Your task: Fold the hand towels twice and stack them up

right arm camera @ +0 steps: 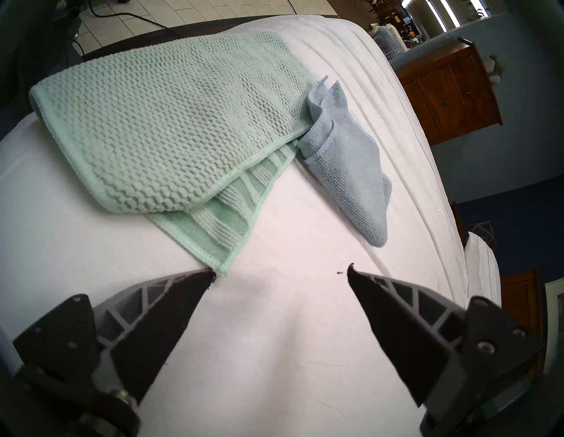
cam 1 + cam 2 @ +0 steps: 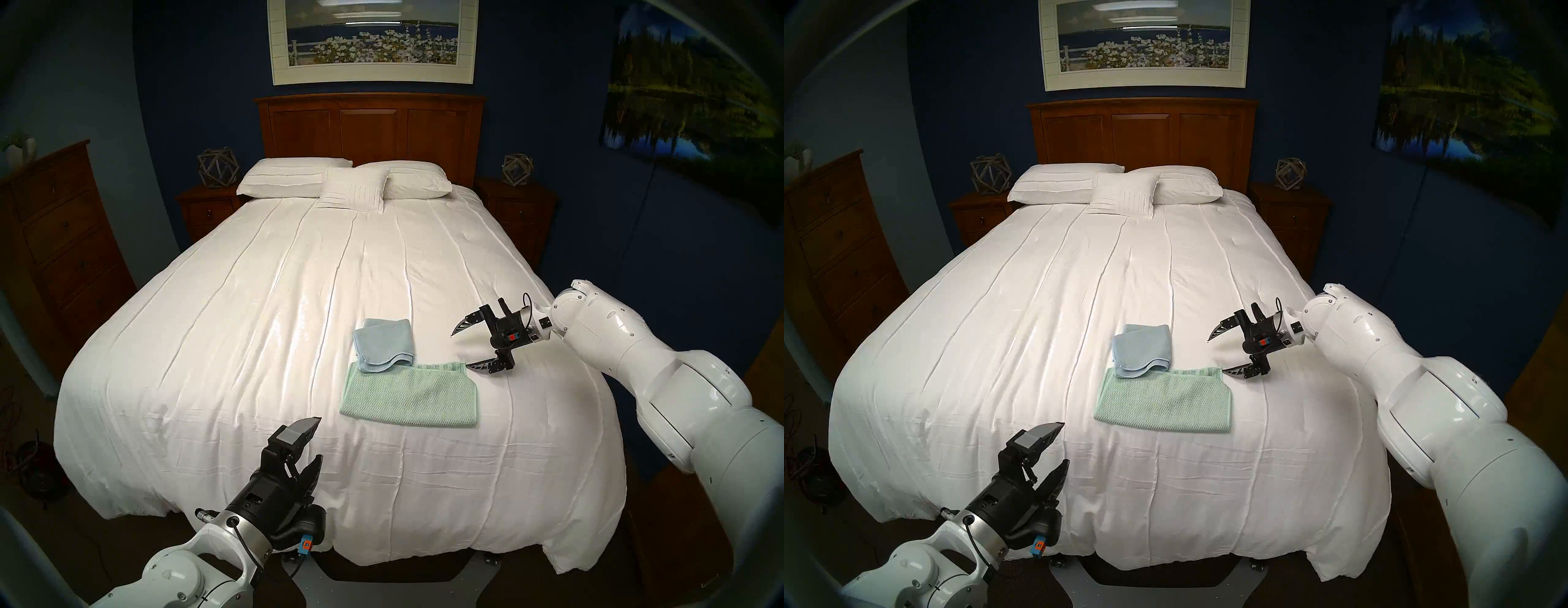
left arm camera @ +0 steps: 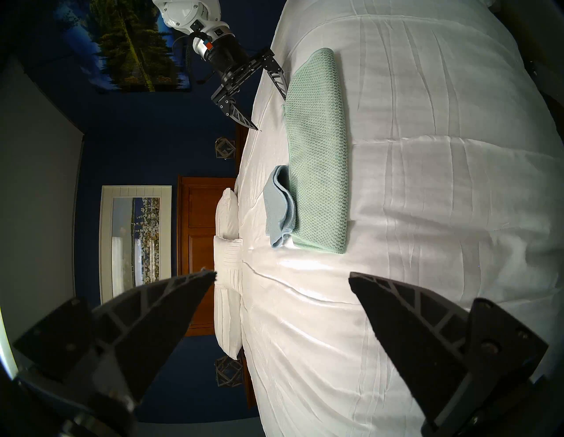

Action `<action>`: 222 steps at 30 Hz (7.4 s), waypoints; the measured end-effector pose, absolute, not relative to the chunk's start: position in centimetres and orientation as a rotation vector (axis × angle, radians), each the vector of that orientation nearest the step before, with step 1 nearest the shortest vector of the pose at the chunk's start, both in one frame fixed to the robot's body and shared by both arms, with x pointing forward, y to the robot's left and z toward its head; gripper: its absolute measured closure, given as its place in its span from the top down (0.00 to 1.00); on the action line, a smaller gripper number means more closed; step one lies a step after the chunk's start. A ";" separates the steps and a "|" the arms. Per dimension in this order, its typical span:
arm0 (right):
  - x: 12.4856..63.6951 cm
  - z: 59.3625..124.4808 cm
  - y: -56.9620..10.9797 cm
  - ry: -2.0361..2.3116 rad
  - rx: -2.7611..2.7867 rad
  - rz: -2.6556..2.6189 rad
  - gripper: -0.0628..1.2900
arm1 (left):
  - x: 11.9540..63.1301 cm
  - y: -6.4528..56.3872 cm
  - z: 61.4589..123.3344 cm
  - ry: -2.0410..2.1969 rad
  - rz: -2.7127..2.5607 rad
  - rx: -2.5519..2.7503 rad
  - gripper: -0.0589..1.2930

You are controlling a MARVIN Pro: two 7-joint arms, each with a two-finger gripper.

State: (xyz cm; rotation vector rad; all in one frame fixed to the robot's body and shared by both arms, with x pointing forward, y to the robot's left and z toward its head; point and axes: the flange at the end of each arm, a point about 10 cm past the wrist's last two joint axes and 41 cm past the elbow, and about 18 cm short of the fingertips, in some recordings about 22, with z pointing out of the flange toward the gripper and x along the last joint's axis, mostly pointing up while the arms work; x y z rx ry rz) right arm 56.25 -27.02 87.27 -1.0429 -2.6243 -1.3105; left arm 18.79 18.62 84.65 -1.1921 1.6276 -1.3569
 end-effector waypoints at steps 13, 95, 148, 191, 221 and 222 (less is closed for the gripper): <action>54.1 86.1 -28.1 -2.621 -0.999 -1.300 0.95 | 18.8 18.6 84.6 1.628 -1.357 -1.192 0.95; 42.2 90.6 -26.3 -3.153 -0.093 -0.673 0.95 | 18.4 18.6 85.3 1.622 -1.363 -1.192 0.95; 45.3 86.8 -20.4 -3.262 0.390 -0.855 0.65 | 18.2 18.7 85.5 1.622 -1.360 -1.195 0.95; 44.8 92.6 -3.3 -3.215 1.042 -0.936 0.04 | 18.3 18.7 85.5 1.621 -1.360 -1.192 0.95; 48.5 91.1 1.3 -3.161 0.976 -0.854 0.75 | 18.3 18.7 85.5 1.619 -1.362 -1.191 0.95; 48.2 91.6 1.3 -3.149 0.997 -0.874 0.88 | 18.3 18.7 85.5 1.619 -1.362 -1.191 0.95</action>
